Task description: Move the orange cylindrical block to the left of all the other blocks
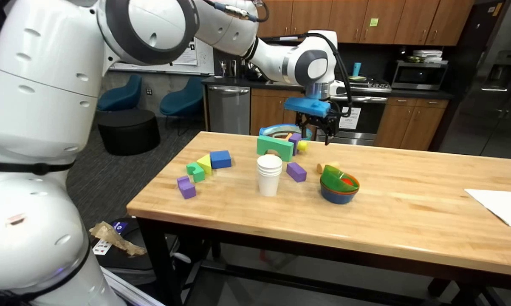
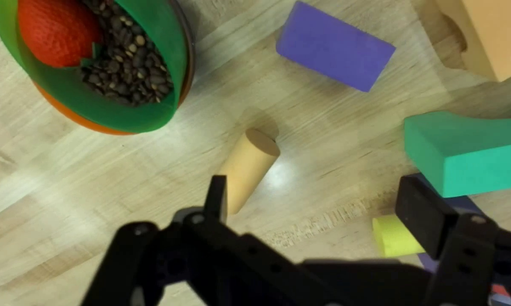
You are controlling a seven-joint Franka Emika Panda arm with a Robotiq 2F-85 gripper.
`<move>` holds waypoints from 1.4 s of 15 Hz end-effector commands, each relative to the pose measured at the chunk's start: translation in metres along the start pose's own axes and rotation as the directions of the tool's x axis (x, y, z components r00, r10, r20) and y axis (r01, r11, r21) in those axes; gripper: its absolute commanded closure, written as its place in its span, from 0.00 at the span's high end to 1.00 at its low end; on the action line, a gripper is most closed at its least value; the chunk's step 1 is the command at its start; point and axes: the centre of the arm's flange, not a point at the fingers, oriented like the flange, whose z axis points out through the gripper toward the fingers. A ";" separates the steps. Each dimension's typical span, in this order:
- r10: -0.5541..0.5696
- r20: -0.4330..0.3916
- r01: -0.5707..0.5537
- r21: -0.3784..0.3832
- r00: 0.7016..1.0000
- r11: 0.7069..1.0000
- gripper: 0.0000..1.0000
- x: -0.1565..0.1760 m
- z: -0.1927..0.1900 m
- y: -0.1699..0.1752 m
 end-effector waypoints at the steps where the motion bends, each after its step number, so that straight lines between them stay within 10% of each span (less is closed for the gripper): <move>1: -0.057 0.008 0.057 0.004 0.998 0.998 1.00 -0.033 -0.047 -0.043; 11: -0.202 0.023 0.200 0.075 0.979 0.977 1.00 -0.104 -0.115 -0.141; 21: -0.221 0.000 0.220 0.087 0.975 0.972 1.00 -0.170 -0.143 -0.153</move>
